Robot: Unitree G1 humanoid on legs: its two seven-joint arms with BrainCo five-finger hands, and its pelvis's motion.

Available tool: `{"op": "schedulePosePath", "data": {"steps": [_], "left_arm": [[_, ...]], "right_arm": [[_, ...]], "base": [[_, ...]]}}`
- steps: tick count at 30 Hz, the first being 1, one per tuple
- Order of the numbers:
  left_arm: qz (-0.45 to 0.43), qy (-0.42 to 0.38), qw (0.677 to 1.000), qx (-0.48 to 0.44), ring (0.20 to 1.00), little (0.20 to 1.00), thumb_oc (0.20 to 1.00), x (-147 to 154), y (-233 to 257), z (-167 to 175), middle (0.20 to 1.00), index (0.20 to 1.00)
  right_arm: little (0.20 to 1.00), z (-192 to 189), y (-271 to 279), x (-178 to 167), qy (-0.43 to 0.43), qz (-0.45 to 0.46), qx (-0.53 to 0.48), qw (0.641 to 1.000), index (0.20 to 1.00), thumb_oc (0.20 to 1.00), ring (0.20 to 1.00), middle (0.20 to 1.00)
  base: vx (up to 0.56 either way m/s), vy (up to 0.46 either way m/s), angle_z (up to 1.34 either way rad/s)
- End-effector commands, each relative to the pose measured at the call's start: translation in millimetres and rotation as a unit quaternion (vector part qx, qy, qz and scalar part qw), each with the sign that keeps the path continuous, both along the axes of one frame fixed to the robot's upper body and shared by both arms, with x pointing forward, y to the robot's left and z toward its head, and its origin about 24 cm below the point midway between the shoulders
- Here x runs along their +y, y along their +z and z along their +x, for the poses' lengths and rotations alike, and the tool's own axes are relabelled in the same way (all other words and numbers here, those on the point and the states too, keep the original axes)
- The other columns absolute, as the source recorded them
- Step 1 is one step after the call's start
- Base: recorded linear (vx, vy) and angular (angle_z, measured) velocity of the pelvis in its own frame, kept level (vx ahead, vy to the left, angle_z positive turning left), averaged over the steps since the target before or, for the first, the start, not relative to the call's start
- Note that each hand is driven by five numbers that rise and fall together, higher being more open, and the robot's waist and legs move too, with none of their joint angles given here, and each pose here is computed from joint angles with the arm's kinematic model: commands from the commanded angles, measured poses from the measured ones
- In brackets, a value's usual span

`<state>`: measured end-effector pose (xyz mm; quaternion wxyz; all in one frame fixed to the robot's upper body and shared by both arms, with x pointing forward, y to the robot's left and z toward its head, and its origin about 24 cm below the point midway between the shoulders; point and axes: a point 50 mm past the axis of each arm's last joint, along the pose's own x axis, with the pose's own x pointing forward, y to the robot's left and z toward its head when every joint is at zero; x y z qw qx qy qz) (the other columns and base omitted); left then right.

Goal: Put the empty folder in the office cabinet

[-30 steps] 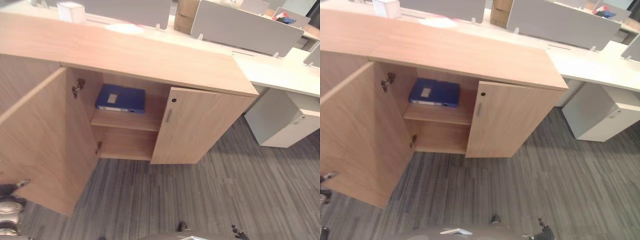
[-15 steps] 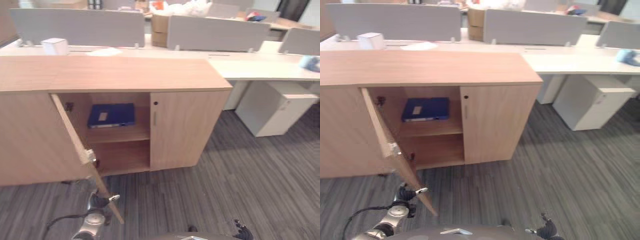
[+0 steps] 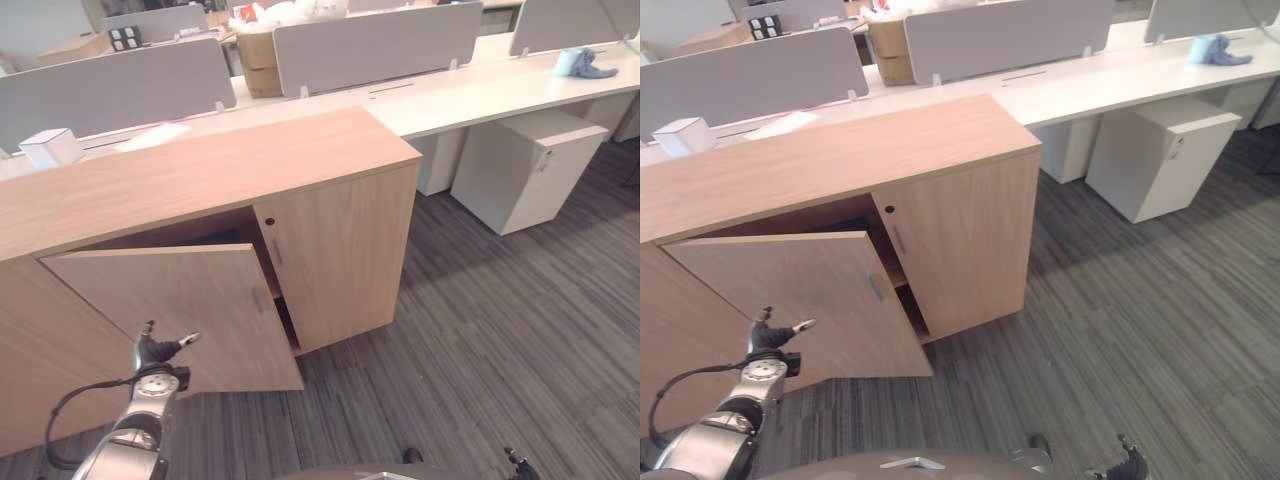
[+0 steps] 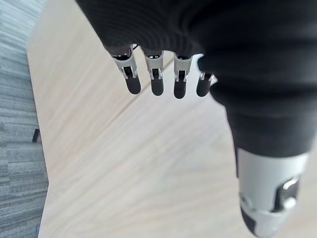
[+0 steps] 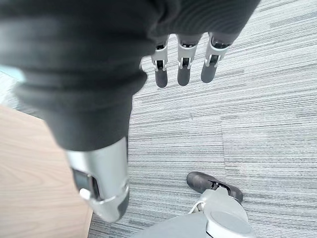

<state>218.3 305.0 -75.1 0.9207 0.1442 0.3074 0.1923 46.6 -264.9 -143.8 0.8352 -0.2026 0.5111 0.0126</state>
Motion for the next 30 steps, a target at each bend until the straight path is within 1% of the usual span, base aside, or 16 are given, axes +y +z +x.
{"op": "schedulePosePath", "data": {"steps": [1,3,7,8,9,10,13,16,18,21,23,28,30], "left_arm": [[0.005,0.000,1.000,-0.028,1.000,1.000,1.000,11,13,10,1.000,1.000],[-0.015,-0.018,1.000,0.004,1.000,1.000,1.000,2,-2,-5,1.000,1.000],[-0.063,-0.044,0.992,0.099,1.000,1.000,1.000,-25,-42,-53,1.000,1.000],[-0.070,-0.052,0.989,0.121,1.000,1.000,1.000,-30,-50,-64,1.000,1.000],[-0.070,-0.052,0.989,0.121,1.000,1.000,1.000,-30,-50,-64,1.000,1.000],[-0.083,-0.054,0.984,0.147,1.000,1.000,1.000,-37,-59,-79,1.000,1.000],[-0.115,-0.081,0.963,0.232,1.000,1.000,1.000,-61,-81,-122,1.000,1.000],[-0.146,-0.103,0.928,0.326,1.000,1.000,1.000,-80,-95,-173,1.000,1.000],[-0.158,-0.102,0.920,0.343,1.000,1.000,1.000,-84,-97,-183,1.000,1.000],[-0.165,-0.086,0.919,0.347,1.000,1.000,1.000,-84,-98,-186,1.000,1.000],[-0.158,-0.094,0.917,0.354,1.000,1.000,1.000,-82,-98,-186,1.000,1.000],[-0.157,-0.111,0.920,0.342,1.000,1.000,1.000,-85,-97,-175,1.000,1.000],[-0.156,-0.125,0.922,0.332,1.000,1.000,1.000,-88,-96,-164,1.000,1.000]], "right_arm": [[1.000,28,5,-1,0.008,-0.011,-0.043,0.999,1.000,1.000,1.000,1.000],[1.000,30,5,-3,0.004,-0.012,-0.043,0.999,1.000,1.000,1.000,1.000],[1.000,37,4,-6,0.000,-0.018,-0.035,0.999,1.000,1.000,1.000,1.000],[1.000,40,5,-8,0.005,-0.021,-0.035,0.999,1.000,1.000,1.000,1.000],[1.000,40,5,-8,0.005,-0.021,-0.035,0.999,1.000,1.000,1.000,1.000],[1.000,44,5,-8,0.011,-0.024,-0.033,0.999,1.000,1.000,1.000,1.000],[1.000,53,4,-8,0.018,-0.027,-0.025,0.999,1.000,1.000,1.000,1.000],[1.000,57,-1,2,0.029,-0.016,-0.008,0.999,1.000,1.000,1.000,1.000],[1.000,58,-4,9,0.040,-0.012,0.003,0.999,1.000,1.000,1.000,1.000],[1.000,57,-8,19,0.054,-0.004,0.017,0.998,1.000,1.000,1.000,1.000],[1.000,52,-11,23,0.058,-0.001,0.034,0.998,1.000,1.000,1.000,1.000],[1.000,51,-14,33,0.076,0.009,0.047,0.996,1.000,1.000,1.000,1.000],[1.000,52,-15,36,0.079,0.013,0.053,0.995,1.000,1.000,1.000,1.000]], "base": [[0.02,-0.230,0.16],[0.01,-0.173,0.26],[0.01,-0.180,0.18],[0.00,-0.130,0.16],[0.00,-0.112,0.23],[-0.01,-0.112,0.14],[-0.03,-0.183,0.08],[0.01,-0.188,0.02],[0.01,-0.104,-0.14],[0.01,-0.011,-0.01],[0.05,0.022,-0.03],[0.05,0.025,0.01],[0.01,0.046,-0.04]]}}
